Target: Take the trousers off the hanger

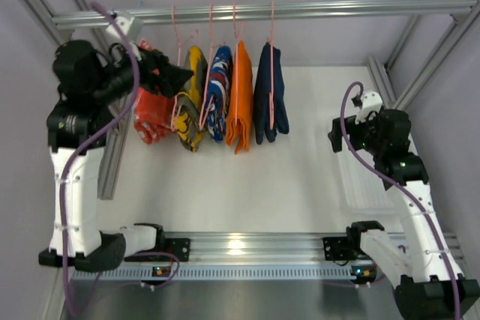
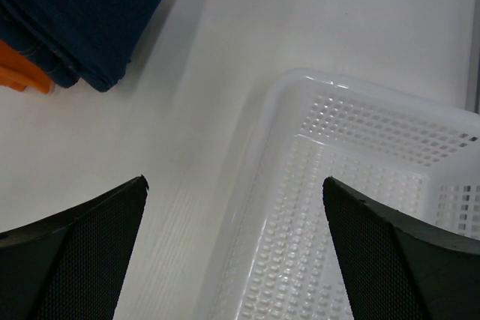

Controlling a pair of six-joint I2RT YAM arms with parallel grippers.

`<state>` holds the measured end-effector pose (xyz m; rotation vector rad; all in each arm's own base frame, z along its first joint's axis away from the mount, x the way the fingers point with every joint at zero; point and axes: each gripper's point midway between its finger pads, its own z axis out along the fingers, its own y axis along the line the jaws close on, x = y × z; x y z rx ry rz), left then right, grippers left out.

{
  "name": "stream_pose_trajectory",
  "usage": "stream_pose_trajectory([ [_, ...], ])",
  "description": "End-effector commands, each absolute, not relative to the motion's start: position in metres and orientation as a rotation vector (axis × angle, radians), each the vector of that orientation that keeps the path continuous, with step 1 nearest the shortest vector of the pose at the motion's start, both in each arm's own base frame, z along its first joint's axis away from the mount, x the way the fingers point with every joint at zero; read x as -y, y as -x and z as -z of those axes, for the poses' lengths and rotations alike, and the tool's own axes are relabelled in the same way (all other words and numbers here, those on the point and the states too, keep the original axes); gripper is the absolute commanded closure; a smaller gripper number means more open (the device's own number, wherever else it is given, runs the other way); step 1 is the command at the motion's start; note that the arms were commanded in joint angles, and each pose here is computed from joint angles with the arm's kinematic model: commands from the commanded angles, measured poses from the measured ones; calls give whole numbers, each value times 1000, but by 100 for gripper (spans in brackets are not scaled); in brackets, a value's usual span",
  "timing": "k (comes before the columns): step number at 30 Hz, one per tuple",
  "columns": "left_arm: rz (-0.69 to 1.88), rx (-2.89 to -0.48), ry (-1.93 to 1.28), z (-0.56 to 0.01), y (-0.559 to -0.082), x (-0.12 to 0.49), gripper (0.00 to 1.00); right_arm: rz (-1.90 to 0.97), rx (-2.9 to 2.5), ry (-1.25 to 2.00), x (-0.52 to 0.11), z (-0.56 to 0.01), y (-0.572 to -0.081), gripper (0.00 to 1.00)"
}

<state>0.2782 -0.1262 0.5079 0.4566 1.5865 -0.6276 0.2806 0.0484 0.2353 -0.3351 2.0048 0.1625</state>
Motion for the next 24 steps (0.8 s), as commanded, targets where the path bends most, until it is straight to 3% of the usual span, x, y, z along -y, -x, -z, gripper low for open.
stream_pose_trajectory([
  [1,736,-1559,-634,-504,-279,176,8,-251,-1936,348,-64,-263,-283,0],
  [5,749,-1613,-652,-478,-289,190,11,-412,-1863,393,-89,-308,-282,0],
  [12,688,-1620,-590,-462,-299,182,11,-890,-1627,330,-147,-450,-281,7],
  [18,646,-1606,-564,-471,-292,173,7,-1217,-1639,231,-187,-458,-317,12],
  [24,574,-1612,-527,-475,-284,158,5,-1242,-1618,264,-234,-461,-326,15],
])
